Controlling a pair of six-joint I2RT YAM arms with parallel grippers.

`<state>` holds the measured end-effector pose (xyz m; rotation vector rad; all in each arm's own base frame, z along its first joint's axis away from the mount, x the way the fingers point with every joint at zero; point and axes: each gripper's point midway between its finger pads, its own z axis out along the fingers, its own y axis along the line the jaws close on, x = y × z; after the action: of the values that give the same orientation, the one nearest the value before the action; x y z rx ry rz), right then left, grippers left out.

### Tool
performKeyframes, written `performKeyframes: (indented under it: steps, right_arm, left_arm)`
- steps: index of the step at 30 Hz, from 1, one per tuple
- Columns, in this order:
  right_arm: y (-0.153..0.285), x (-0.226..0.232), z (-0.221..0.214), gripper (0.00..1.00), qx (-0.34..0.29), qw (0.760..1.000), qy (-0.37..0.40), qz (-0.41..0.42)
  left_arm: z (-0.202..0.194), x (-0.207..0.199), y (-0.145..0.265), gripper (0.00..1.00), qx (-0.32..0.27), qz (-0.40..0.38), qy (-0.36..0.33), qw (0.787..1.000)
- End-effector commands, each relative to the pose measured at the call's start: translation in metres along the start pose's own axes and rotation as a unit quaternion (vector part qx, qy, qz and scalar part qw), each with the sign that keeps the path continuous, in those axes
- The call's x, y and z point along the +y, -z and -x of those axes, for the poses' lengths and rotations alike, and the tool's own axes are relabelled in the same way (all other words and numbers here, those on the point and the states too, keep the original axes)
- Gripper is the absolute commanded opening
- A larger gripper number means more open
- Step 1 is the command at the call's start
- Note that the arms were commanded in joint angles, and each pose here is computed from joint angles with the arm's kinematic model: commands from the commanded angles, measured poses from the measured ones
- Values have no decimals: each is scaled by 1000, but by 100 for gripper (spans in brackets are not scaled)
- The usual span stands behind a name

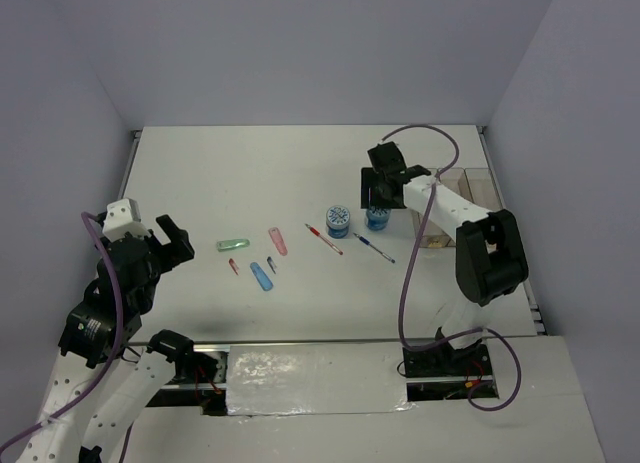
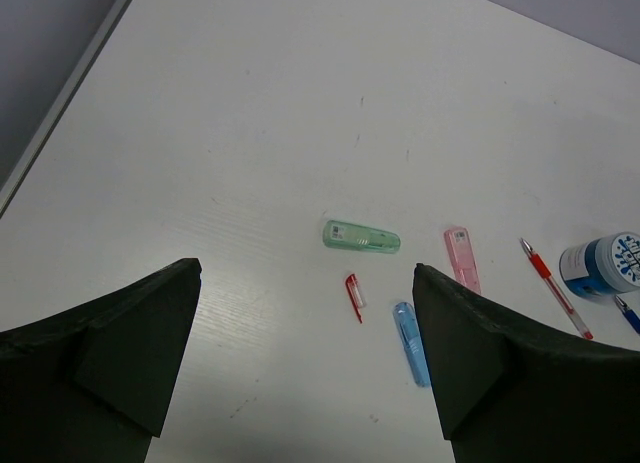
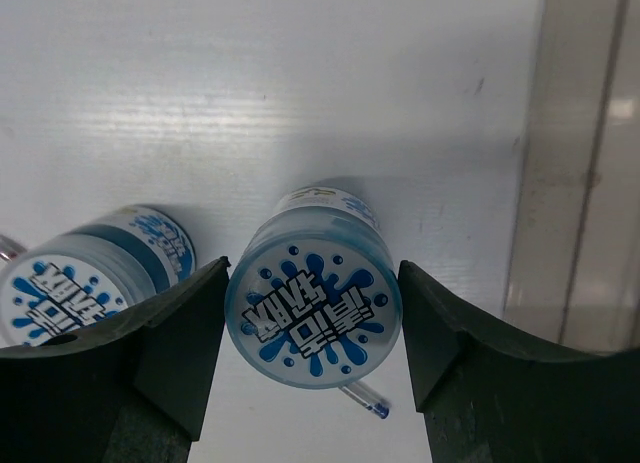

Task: Sort the stationery into containers
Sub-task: Pick up the stationery from the center of the board, then place the stationery in the storage box.

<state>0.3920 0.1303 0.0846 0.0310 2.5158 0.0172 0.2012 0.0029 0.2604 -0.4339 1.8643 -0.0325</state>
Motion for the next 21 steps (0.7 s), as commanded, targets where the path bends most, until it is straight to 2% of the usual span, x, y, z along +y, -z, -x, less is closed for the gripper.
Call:
performKeyframes:
  steps: [1, 5, 7, 11, 12, 16, 17, 21]
  right_arm:
    - [54, -19, 85, 0, -117, 992, -47, -7]
    - [86, -74, 127, 0, -176, 974, -127, -68]
    - [99, -116, 144, 0, -213, 951, -186, -123]
    - [109, -170, 156, 0, -243, 910, -255, -219]
    - [113, -184, 158, 0, -251, 896, -264, -253]
    - [121, -206, 162, 0, -274, 874, -266, -301]
    - [129, -213, 168, 0, -295, 860, -272, -315]
    - [125, -228, 166, 0, -308, 856, -241, -339]
  left_arm:
    - [8, -6, -2, 99, -14, -11, 2, 1000]
    - [8, -6, 0, 99, -17, -13, 3, 1000]
    - [8, -7, -1, 99, -16, -15, 3, 1000]
    - [9, -8, 0, 99, -16, -20, 3, 1000]
    - [9, -8, 1, 99, -18, -21, 4, 1000]
    - [10, -9, 4, 99, -22, -28, 5, 999]
    - [10, -9, 4, 99, -22, -30, 5, 999]
    - [9, -14, 4, 99, -20, -43, 2, 999]
